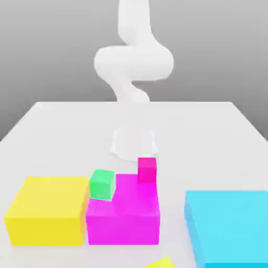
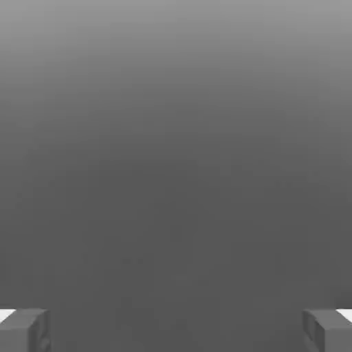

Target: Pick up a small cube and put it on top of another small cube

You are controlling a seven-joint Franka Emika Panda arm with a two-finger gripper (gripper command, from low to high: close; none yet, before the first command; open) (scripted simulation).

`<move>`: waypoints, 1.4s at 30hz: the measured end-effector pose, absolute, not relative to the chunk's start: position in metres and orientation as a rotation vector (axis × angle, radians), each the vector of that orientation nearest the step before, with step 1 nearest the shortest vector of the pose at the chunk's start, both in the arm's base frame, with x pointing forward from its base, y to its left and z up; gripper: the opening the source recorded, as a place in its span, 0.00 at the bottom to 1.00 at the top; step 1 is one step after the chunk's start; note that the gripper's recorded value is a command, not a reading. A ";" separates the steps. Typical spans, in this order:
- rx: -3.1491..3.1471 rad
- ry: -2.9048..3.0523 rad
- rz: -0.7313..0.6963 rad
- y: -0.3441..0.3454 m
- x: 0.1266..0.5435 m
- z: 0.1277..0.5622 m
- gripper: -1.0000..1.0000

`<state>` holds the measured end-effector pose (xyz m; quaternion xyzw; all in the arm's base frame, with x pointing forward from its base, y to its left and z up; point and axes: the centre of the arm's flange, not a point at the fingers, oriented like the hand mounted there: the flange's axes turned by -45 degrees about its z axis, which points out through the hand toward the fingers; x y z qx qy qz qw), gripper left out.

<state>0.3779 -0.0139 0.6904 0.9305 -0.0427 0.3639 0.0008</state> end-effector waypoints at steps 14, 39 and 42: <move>2.942 -0.780 0.673 -0.133 0.514 0.528 0.50; 2.663 -1.667 0.001 -0.324 0.518 0.134 0.00; 2.663 -1.668 0.002 -0.324 0.518 0.134 0.00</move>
